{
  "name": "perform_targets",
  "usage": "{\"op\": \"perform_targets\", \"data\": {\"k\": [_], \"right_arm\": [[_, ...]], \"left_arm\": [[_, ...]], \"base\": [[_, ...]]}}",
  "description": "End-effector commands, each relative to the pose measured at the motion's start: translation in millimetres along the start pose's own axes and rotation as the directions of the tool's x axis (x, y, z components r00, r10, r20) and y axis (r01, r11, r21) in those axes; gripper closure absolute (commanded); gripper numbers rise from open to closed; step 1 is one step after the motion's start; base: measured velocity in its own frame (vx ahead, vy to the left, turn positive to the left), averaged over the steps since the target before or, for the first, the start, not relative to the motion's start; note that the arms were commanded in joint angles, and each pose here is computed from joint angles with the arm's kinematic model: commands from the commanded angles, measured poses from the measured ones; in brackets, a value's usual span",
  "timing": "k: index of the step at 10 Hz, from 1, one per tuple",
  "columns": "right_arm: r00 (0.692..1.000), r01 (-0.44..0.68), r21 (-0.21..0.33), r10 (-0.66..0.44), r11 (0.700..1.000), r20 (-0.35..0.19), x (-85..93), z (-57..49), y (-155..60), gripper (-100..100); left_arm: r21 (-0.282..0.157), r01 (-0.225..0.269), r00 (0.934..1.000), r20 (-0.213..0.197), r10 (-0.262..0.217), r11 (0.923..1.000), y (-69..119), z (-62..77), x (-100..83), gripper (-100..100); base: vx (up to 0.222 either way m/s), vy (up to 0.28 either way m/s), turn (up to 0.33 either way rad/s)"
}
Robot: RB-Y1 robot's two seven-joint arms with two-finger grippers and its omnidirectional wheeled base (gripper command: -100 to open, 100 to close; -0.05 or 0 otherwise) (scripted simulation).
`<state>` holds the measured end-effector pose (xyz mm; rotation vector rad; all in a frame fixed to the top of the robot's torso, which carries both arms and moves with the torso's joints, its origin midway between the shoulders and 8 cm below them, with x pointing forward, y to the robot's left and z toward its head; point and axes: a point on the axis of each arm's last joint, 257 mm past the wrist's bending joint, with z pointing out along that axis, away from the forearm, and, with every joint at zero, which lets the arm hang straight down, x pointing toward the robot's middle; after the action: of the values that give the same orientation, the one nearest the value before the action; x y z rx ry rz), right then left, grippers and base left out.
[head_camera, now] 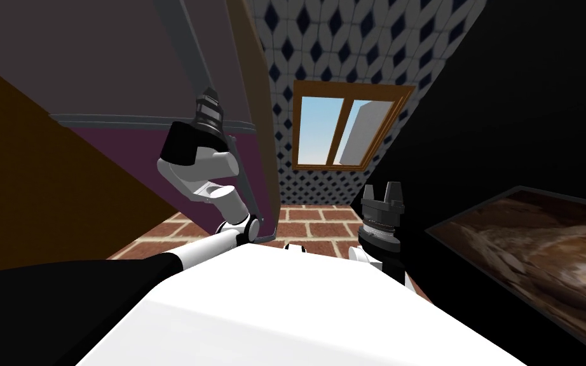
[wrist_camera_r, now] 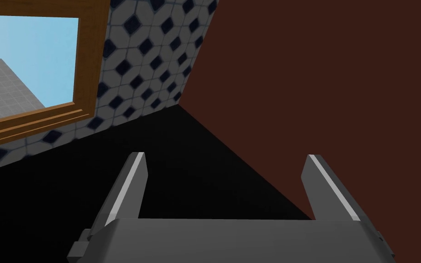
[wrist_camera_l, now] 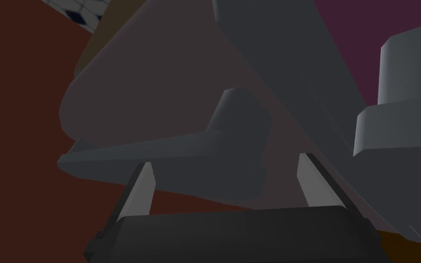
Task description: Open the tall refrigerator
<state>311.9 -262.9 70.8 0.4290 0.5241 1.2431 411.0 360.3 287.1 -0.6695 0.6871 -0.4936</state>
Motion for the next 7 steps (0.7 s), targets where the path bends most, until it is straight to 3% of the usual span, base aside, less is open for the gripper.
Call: {"op": "perform_targets", "data": {"k": [1, 5, 7], "right_arm": [[1.0, 0.0, 0.0, 0.0, 1.0, 0.0, 0.0, 0.0, 0, 0], [1.0, 0.0, 0.0, 0.0, 1.0, 0.0, 0.0, 0.0, 0, 0], [1.0, 0.0, 0.0, 0.0, 1.0, 0.0, 0.0, 0.0, 0, 0]], "left_arm": [[-0.061, -0.036, 0.9993, 0.002, 0.036, 0.9975, 10.4, 5.2, -2.8, -100], [-0.131, -0.097, 0.9952, 0.004, 0.098, 0.9867, 20.4, 13.4, -11.9, -100], [-0.169, -0.138, 0.9899, 0.009, 0.142, 0.9759, 25.2, 18.3, -21.5, -100]], "base": [[0.043, -0.066, 0.039], [0.032, -0.062, 0.028], [0.033, -0.061, 0.032]]}}
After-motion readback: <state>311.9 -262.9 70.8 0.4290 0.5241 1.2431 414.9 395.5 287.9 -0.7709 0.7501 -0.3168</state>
